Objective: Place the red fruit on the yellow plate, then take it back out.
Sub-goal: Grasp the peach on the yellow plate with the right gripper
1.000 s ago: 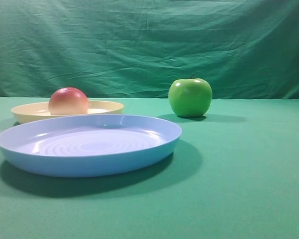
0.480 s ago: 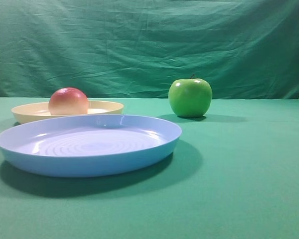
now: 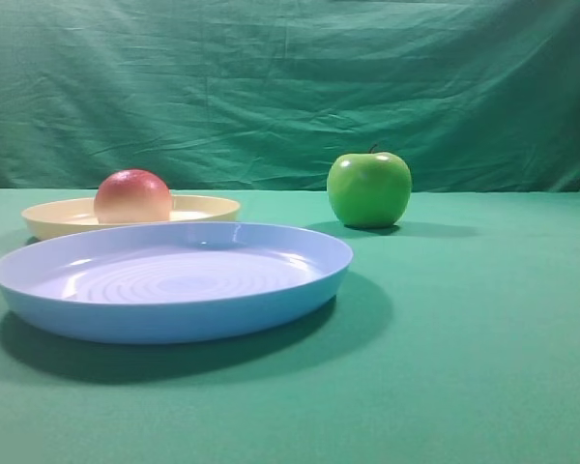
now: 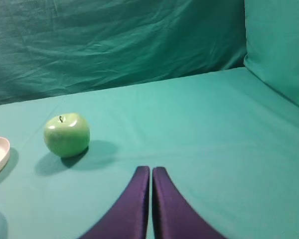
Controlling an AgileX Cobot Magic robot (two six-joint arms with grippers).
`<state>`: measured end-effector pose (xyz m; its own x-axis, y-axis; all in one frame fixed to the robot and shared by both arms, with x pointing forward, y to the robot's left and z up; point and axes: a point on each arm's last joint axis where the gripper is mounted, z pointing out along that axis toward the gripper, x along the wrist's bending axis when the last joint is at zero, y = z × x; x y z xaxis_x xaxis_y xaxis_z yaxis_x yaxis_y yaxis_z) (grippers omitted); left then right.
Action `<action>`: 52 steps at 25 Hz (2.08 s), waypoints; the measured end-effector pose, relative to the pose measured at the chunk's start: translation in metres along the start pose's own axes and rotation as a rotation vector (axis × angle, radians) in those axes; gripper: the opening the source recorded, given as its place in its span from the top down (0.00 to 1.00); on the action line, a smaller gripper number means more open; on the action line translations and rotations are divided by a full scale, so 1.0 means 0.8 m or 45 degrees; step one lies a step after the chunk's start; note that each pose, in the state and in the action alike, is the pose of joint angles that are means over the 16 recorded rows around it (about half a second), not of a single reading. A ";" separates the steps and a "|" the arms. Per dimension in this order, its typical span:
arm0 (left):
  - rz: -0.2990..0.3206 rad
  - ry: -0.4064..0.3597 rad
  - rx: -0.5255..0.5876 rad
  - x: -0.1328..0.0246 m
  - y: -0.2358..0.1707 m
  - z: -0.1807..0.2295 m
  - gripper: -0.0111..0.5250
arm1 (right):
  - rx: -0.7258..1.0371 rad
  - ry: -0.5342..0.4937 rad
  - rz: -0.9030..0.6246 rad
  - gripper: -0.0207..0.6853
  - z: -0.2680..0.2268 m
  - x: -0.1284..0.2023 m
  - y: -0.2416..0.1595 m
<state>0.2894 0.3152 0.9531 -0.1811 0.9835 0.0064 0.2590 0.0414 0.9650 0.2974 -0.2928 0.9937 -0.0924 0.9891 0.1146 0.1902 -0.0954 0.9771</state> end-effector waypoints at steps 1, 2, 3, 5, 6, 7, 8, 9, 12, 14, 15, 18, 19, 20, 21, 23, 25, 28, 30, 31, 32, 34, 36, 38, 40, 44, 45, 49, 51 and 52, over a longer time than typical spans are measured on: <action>0.000 0.000 0.000 0.000 0.000 0.000 0.98 | 0.002 0.005 0.001 0.97 -0.001 0.002 0.010; 0.000 0.000 0.000 0.000 0.000 0.000 0.98 | 0.009 0.011 0.000 0.97 -0.001 0.003 0.021; 0.000 0.000 0.000 0.000 0.000 0.000 0.98 | 0.022 0.016 -0.002 0.97 -0.001 0.005 0.032; -0.001 0.000 0.000 0.000 0.000 0.000 0.98 | 0.058 0.030 -0.017 0.97 0.000 0.009 0.055; -0.001 0.000 0.000 0.000 0.000 0.000 0.98 | 0.080 0.039 -0.028 0.97 0.001 0.012 0.067; -0.001 0.000 0.000 0.000 0.000 0.000 0.98 | 0.104 0.050 -0.043 0.97 0.003 0.014 0.079; -0.001 0.000 0.000 0.000 0.000 0.000 0.98 | 0.131 0.062 -0.060 0.97 0.005 0.017 0.091; -0.001 0.000 0.000 0.000 0.000 0.000 0.98 | 0.158 0.077 -0.079 0.97 0.008 0.020 0.102; -0.002 0.000 0.000 0.000 0.000 0.000 0.98 | 0.246 0.130 -0.144 0.97 0.018 0.031 0.129; -0.002 0.000 0.000 0.000 0.000 0.000 0.98 | 0.301 0.169 -0.190 0.97 0.025 0.038 0.142; -0.002 0.000 0.000 0.000 0.000 0.000 0.98 | 0.326 0.190 -0.212 0.97 0.029 0.042 0.147; -0.002 0.000 0.000 0.000 0.000 0.000 0.98 | 0.387 0.250 -0.267 0.97 0.040 0.052 0.157; -0.002 0.000 0.000 0.000 0.000 0.000 0.98 | 0.403 0.269 -0.280 0.97 0.043 0.055 0.159; -0.002 0.000 0.000 0.000 0.000 0.000 0.98 | 0.416 0.287 -0.291 0.97 0.046 0.058 0.161; -0.002 0.000 0.000 0.000 0.000 0.000 0.98 | 0.426 0.302 -0.298 0.97 0.049 0.061 0.162; -0.002 0.000 0.000 0.000 0.000 0.000 0.98 | 0.438 0.328 -0.305 0.97 0.053 0.065 0.164; -0.002 0.000 0.000 0.000 0.000 0.000 0.98 | 0.441 0.345 -0.304 0.97 0.058 0.068 0.166; -0.002 0.000 0.000 0.000 0.000 0.000 0.98 | 0.438 0.360 -0.300 0.97 0.064 0.072 0.168; -0.002 0.000 0.000 0.000 0.000 0.000 0.98 | 0.436 0.373 -0.307 0.97 0.070 0.076 0.172; -0.002 0.000 0.000 0.000 0.000 0.000 0.98 | 0.435 0.382 -0.315 0.97 0.074 0.078 0.174; -0.002 0.000 0.000 0.000 0.000 0.000 0.98 | 0.435 0.394 -0.327 0.97 0.078 0.081 0.176; -0.002 0.000 0.000 0.000 0.000 0.000 0.98 | 0.437 0.423 -0.357 0.97 0.088 0.090 0.182; -0.002 0.000 0.000 0.000 0.000 0.000 0.98 | 0.446 0.459 -0.395 0.97 0.102 0.101 0.188; -0.002 0.000 0.000 0.000 0.000 0.000 0.98 | 0.465 0.501 -0.438 0.97 0.119 0.116 0.193; -0.002 0.000 0.000 0.000 0.000 0.000 0.98 | 0.495 0.546 -0.487 0.97 0.139 0.134 0.196; -0.002 0.000 0.000 0.000 0.000 0.000 0.98 | 0.569 0.639 -0.586 0.97 0.186 0.179 0.195; -0.002 0.000 0.000 0.000 0.000 0.000 0.98 | 0.587 0.661 -0.606 0.97 0.198 0.191 0.193; -0.002 0.000 0.000 0.000 0.000 0.000 0.98 | 0.659 0.726 -0.655 0.96 0.250 0.239 0.178; -0.002 0.000 0.000 0.000 0.000 0.000 0.98 | 0.691 0.747 -0.661 0.95 0.276 0.259 0.167; -0.002 0.000 0.000 0.000 0.000 0.000 0.98 | 0.704 0.756 -0.662 0.94 0.289 0.269 0.161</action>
<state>0.2894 0.3152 0.9531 -0.1816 0.9834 0.0045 0.2587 0.0433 0.9650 0.5279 -0.0667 1.1028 -0.7455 0.6605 -0.0888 0.4056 0.5554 0.7260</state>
